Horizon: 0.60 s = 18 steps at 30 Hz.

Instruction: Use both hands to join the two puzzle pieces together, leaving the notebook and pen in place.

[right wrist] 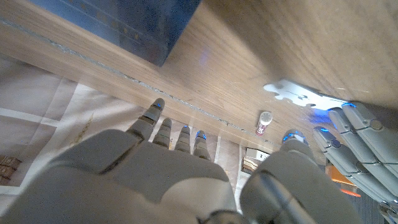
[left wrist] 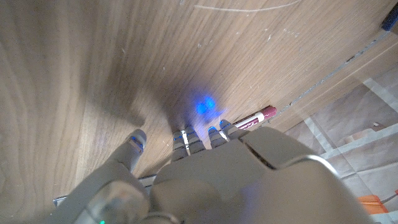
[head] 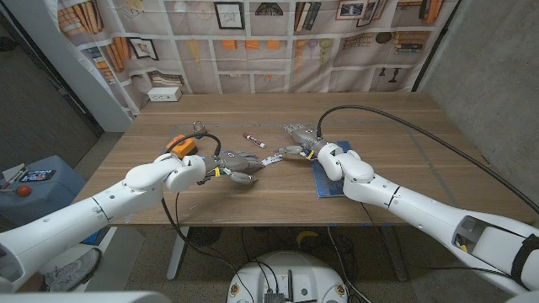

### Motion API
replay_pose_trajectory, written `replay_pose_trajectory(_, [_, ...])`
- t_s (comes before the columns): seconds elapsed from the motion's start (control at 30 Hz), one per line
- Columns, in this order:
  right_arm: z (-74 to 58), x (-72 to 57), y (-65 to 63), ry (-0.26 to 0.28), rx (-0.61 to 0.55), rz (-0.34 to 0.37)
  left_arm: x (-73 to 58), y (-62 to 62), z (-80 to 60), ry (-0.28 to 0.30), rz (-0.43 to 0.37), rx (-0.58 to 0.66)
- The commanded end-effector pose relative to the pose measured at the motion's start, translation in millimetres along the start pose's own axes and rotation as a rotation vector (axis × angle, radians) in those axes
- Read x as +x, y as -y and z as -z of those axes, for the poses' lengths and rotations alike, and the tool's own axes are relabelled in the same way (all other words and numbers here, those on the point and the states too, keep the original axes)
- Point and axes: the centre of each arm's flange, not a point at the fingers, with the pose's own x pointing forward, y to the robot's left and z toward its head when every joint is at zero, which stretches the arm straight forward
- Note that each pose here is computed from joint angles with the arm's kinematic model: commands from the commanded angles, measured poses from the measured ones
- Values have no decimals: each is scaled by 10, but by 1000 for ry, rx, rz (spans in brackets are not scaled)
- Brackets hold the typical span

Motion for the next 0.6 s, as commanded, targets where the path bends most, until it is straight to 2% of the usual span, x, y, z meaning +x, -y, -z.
replay_pose_trajectory(0.03, [2,14,-101,-33,-7,24,18,-9,-6,1,-3,0])
replay_pose_trajectory(0.6, [-10,40,-243,-48,-24,27,28,-13,-9,1,-1,1])
